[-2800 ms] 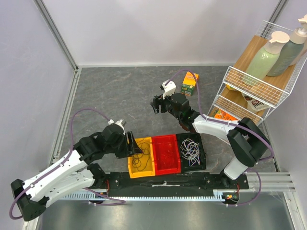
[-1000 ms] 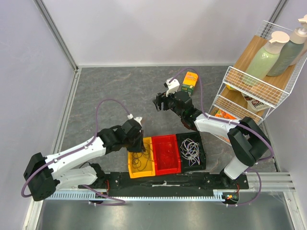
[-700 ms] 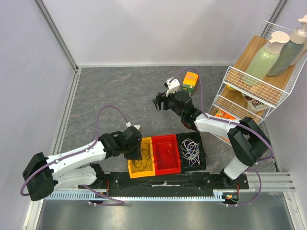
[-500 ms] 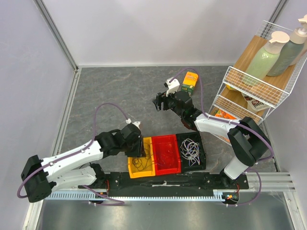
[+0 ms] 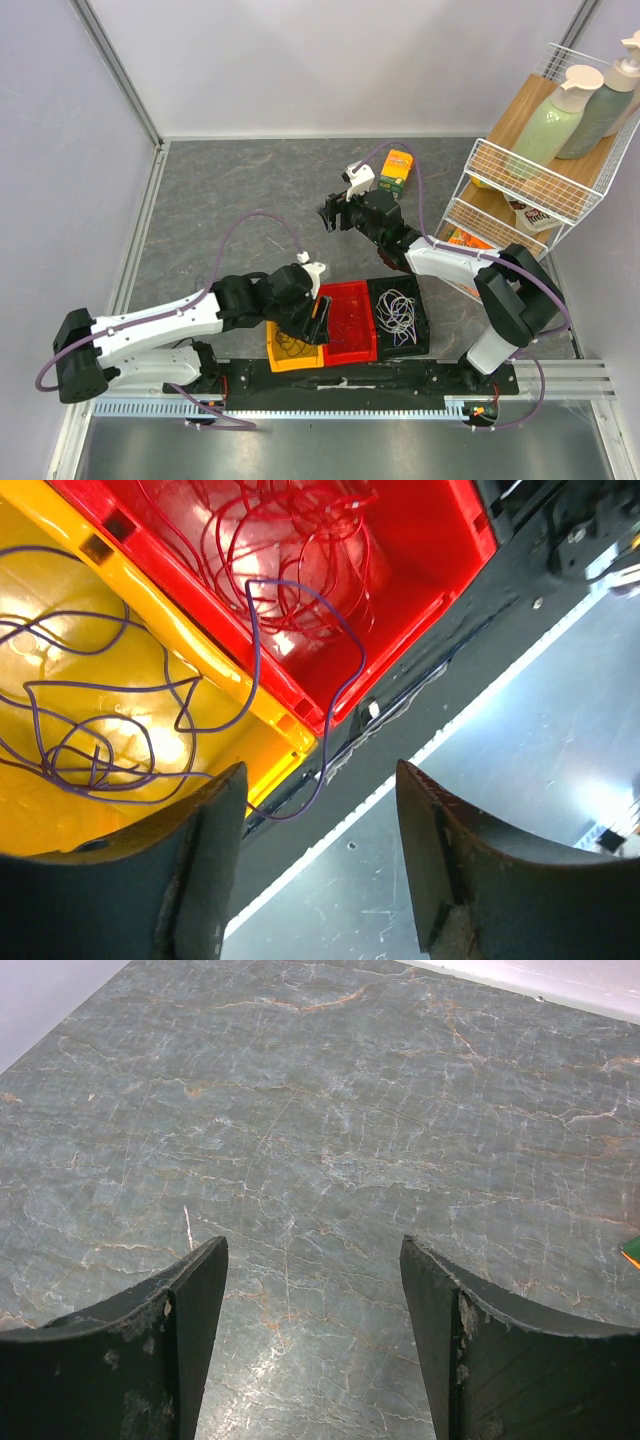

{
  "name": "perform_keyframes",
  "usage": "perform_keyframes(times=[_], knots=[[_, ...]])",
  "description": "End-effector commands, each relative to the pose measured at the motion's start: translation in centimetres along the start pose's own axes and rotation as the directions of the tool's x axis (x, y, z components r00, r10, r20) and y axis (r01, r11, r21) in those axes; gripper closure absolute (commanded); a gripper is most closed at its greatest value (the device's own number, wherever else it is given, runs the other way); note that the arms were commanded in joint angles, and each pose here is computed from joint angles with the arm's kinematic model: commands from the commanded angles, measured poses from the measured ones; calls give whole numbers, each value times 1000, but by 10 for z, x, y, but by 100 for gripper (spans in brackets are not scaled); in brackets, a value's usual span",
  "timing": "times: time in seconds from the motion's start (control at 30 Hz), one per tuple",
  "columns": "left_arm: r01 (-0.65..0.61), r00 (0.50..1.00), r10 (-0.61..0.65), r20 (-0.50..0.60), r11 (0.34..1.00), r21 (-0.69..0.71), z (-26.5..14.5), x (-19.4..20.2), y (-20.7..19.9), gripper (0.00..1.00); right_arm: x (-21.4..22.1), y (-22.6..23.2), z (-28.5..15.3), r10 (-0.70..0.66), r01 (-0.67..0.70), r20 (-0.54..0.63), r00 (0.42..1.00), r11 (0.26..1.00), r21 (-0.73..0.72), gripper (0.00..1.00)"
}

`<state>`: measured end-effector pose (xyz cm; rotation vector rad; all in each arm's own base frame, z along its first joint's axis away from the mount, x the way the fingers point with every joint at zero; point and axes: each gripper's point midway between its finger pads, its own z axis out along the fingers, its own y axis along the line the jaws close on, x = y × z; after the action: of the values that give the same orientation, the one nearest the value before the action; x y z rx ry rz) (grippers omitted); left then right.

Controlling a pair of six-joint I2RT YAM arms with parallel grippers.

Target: Untangle the cables

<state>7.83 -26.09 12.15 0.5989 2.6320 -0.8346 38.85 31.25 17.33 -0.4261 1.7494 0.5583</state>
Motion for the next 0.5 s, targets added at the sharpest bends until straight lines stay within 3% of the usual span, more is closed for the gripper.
perform_keyframes(times=[0.0, 0.23, 0.47], knots=[[-110, 993, 109, -35, 993, -37, -4, 1, -4, 35, -12, 2, 2, 8, -8, 47, 999, 1000, -11, 23], [-99, 992, 94, -82, 993, -62, 5, 12, 2, 50, -11, 2, 2, 11, -11, 46, 999, 1000, -11, 23], [-111, 989, 105, -106, 993, -51, 12, 14, -3, 53, -12, 3, 2, 13, -12, 46, 999, 1000, -16, 23]])
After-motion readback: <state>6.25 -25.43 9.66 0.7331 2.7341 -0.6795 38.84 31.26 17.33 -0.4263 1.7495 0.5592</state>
